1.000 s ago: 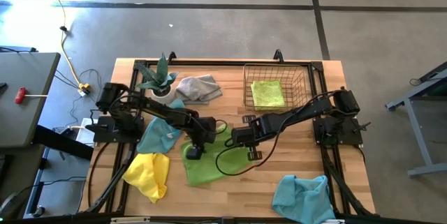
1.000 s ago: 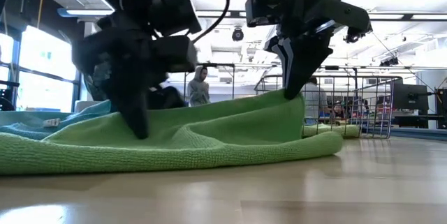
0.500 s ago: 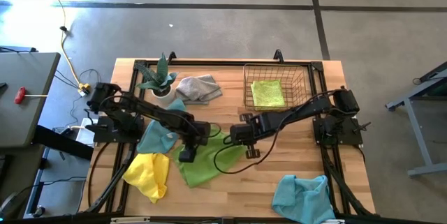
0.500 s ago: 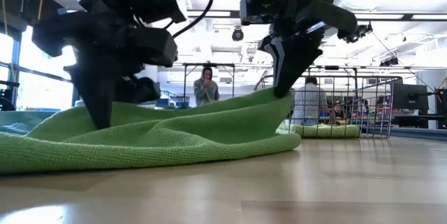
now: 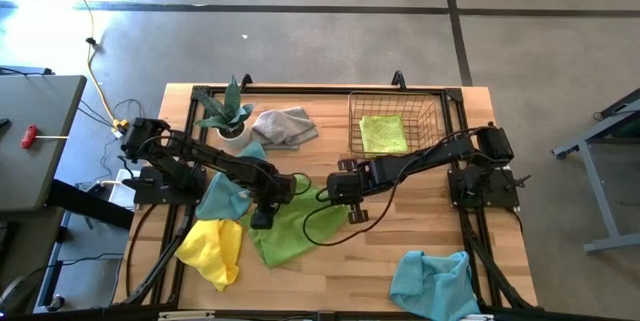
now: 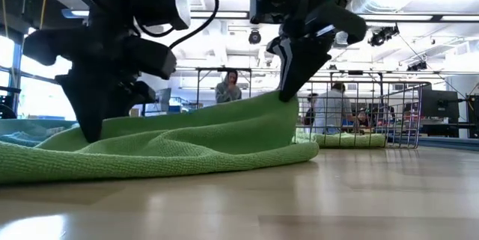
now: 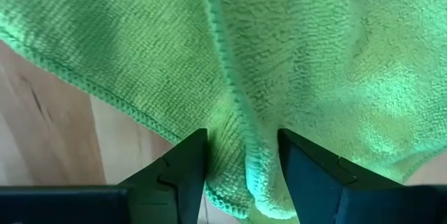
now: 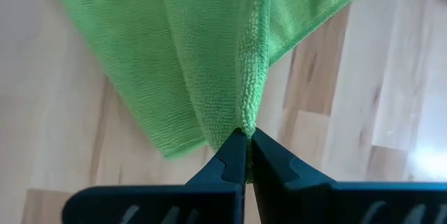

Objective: Fold microfiber towels
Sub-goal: Fold the green microfiber towel

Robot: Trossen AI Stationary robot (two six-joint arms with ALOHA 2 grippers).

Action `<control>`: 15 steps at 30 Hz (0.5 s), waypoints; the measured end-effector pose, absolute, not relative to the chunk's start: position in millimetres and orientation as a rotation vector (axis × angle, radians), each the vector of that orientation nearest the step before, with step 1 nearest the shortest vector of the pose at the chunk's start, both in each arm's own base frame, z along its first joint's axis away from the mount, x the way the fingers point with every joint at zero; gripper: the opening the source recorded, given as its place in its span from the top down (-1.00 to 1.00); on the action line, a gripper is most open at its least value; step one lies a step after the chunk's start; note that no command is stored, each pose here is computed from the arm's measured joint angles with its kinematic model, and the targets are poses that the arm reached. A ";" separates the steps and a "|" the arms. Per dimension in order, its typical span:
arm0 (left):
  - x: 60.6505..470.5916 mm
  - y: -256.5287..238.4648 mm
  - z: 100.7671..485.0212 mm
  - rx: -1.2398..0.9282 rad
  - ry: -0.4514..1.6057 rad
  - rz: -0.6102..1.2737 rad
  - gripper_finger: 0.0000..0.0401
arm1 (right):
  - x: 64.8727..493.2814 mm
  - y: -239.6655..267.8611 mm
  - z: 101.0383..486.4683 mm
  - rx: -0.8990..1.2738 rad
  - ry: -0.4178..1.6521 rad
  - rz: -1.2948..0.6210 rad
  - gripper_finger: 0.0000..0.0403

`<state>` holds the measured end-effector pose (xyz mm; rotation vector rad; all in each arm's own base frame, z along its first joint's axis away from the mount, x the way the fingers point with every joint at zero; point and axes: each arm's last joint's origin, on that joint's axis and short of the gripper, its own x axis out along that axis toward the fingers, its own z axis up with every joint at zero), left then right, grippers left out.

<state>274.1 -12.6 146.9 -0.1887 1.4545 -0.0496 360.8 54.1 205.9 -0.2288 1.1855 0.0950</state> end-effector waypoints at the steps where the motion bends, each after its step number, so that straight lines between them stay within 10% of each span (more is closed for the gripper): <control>1: 273.8 -13.6 147.0 -0.188 1.457 -0.051 0.18 | 361.4 52.8 206.1 -0.231 1.182 0.094 1.00; 15: 268.2 -19.1 152.0 -0.254 1.487 0.010 0.50 | 373.0 29.7 210.2 -0.269 1.086 0.083 1.00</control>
